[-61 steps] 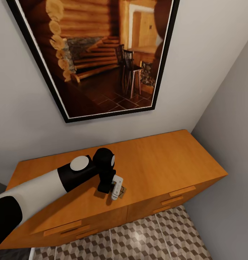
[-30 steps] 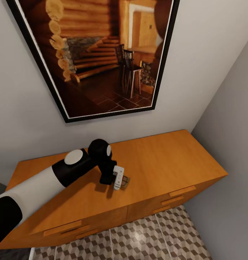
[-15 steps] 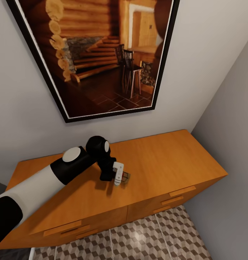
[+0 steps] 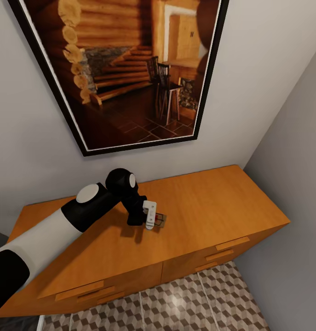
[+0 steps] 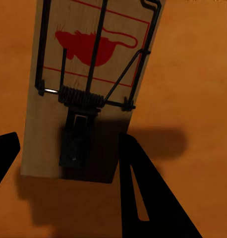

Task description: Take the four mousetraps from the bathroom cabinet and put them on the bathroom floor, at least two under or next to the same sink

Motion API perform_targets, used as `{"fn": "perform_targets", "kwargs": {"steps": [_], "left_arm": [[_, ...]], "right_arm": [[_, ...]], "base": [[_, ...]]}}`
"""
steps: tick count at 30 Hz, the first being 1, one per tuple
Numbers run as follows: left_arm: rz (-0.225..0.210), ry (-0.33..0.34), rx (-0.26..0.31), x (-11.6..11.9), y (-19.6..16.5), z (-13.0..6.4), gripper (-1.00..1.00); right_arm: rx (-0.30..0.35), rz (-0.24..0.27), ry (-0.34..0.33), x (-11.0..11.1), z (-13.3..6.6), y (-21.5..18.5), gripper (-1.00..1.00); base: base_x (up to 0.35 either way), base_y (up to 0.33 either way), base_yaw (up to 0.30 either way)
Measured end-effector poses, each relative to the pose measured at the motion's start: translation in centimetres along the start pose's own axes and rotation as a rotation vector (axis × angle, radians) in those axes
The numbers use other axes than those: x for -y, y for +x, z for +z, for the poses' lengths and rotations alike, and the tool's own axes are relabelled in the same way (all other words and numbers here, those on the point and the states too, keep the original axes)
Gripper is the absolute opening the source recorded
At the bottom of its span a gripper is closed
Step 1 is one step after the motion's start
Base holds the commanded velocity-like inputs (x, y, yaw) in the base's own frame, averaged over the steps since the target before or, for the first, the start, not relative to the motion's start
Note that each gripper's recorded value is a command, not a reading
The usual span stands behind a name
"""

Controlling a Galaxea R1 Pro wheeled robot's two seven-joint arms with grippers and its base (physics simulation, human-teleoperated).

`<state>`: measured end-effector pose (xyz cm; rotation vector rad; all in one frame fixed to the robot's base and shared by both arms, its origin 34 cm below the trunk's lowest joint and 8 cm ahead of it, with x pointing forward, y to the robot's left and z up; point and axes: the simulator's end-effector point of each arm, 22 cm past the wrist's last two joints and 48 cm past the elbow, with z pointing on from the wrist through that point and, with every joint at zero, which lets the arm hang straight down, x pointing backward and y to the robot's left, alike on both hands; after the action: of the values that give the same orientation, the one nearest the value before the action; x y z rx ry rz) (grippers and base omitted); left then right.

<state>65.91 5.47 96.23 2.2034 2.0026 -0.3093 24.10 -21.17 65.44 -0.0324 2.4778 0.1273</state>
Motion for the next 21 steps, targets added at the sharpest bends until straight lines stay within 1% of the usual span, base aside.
{"fn": "perform_targets", "kwargs": {"steps": [15,18,21], "left_arm": [[0.001,0.0,-0.001,0.0,0.03,0.0,-1.0],[0.001,0.0,-0.001,0.0,0.04,0.0,-1.0],[0.001,0.0,-0.001,-0.01,0.05,0.01,-1.0]], "right_arm": [[0.0,0.0,0.0,0.0,0.01,0.0,-1.0],[0.0,0.0,0.0,0.0,0.01,0.0,-1.0],[0.0,0.0,0.0,0.0,0.01,-0.01,-1.0]], "base": [[-0.011,-0.002,0.0],[-0.096,-0.076,0.0],[-0.144,-0.181,0.0]]}}
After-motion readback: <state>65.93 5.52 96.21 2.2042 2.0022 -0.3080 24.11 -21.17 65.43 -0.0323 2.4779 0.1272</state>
